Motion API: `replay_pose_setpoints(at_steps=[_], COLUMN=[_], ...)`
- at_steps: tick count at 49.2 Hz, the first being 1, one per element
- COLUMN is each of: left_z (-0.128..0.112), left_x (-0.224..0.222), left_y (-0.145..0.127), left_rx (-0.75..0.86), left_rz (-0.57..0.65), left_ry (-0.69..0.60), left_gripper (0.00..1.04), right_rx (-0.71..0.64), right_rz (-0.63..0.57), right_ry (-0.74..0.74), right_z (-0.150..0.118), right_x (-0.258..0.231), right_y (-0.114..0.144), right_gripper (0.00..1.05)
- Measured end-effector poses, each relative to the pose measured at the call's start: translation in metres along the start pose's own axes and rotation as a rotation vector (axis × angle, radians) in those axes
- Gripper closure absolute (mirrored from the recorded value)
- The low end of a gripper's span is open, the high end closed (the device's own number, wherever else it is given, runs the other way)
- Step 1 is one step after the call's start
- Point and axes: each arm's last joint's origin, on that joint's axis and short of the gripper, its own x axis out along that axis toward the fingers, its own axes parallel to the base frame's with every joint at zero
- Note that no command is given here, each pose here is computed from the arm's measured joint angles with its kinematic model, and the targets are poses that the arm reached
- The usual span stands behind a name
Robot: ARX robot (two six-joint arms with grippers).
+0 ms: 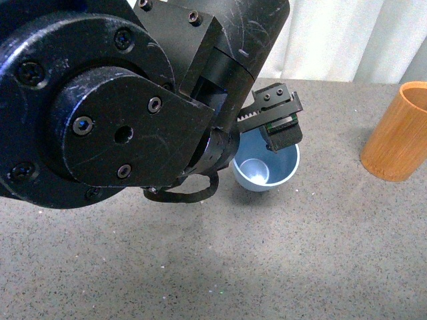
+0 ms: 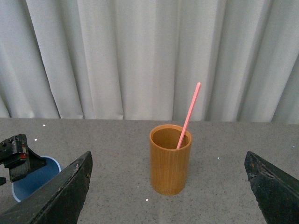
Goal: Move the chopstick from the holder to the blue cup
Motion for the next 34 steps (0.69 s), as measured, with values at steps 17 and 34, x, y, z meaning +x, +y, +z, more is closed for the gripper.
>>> replay_pose_setpoints(at_steps=[17, 34], left_z=[0.004, 0.012], left_x=[0.001, 0.001], left_y=[0.002, -0.002], left_rx=[0.002, 0.001], left_rz=[0.013, 0.008], left_ry=[-0.001, -0.015], left_gripper=[0.07, 0.07], right_rx=[0.0, 0.0], right_rz=[0.0, 0.0], right_ry=[0.0, 0.0], right_z=[0.0, 0.0], right_x=[0.0, 0.0], right_y=[0.0, 0.0], right_gripper=[0.1, 0.1])
